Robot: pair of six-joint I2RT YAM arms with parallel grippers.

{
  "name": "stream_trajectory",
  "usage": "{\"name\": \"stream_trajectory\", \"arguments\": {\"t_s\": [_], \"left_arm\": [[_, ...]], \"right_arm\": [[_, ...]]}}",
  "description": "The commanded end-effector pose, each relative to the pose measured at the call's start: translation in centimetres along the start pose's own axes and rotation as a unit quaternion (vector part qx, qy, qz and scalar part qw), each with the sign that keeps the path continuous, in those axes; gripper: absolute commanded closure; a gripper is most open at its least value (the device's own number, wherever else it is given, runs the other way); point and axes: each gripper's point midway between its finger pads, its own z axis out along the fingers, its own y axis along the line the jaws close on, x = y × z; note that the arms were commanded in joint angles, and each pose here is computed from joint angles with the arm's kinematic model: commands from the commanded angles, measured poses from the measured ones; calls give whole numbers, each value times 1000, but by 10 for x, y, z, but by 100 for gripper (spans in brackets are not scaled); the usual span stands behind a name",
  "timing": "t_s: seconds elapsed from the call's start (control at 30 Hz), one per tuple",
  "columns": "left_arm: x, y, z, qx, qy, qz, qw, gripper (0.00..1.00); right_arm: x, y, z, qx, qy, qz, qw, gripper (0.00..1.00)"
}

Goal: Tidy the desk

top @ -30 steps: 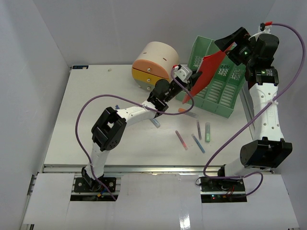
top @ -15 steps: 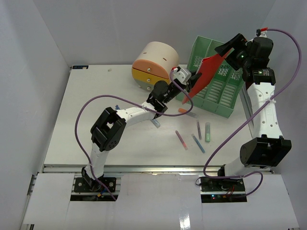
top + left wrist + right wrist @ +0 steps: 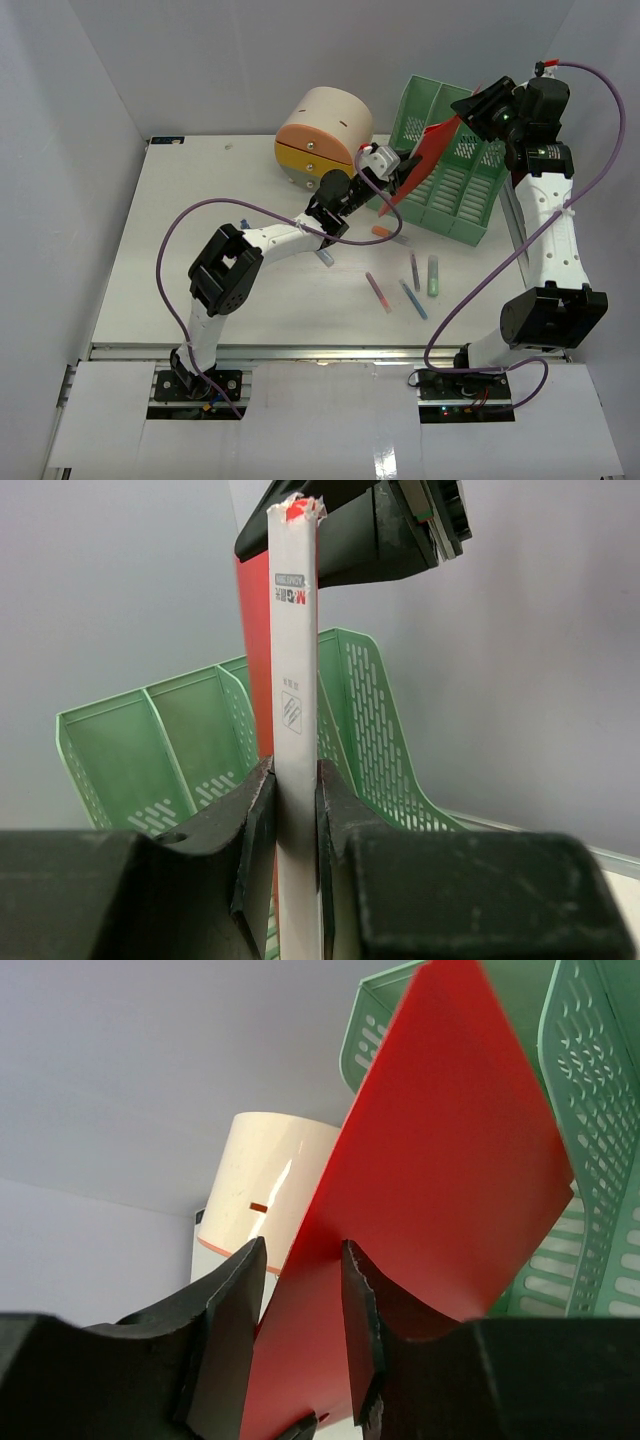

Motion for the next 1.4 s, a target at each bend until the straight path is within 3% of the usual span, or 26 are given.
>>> {"name": "stream_trajectory", "arguments": {"t_s": [0.0,0.4,0.9,1.37], "left_arm": [[-22,4,4,6,-4,6,1000,100],[-32,11,36,-2,-34,-13,999,100],[-12,22,75,-14,-54,-25,998,100],[18,34,73,-29,-44,-20,998,100]], "right_arm": [[6,8,-3,-18,12,12,1000,63],[-22,26,-2,-47,-19,-4,999,72],[-57,44,-6,-63,-77,-35,994,76],[-44,21,22,-56,-63,-29,996,77]]}}
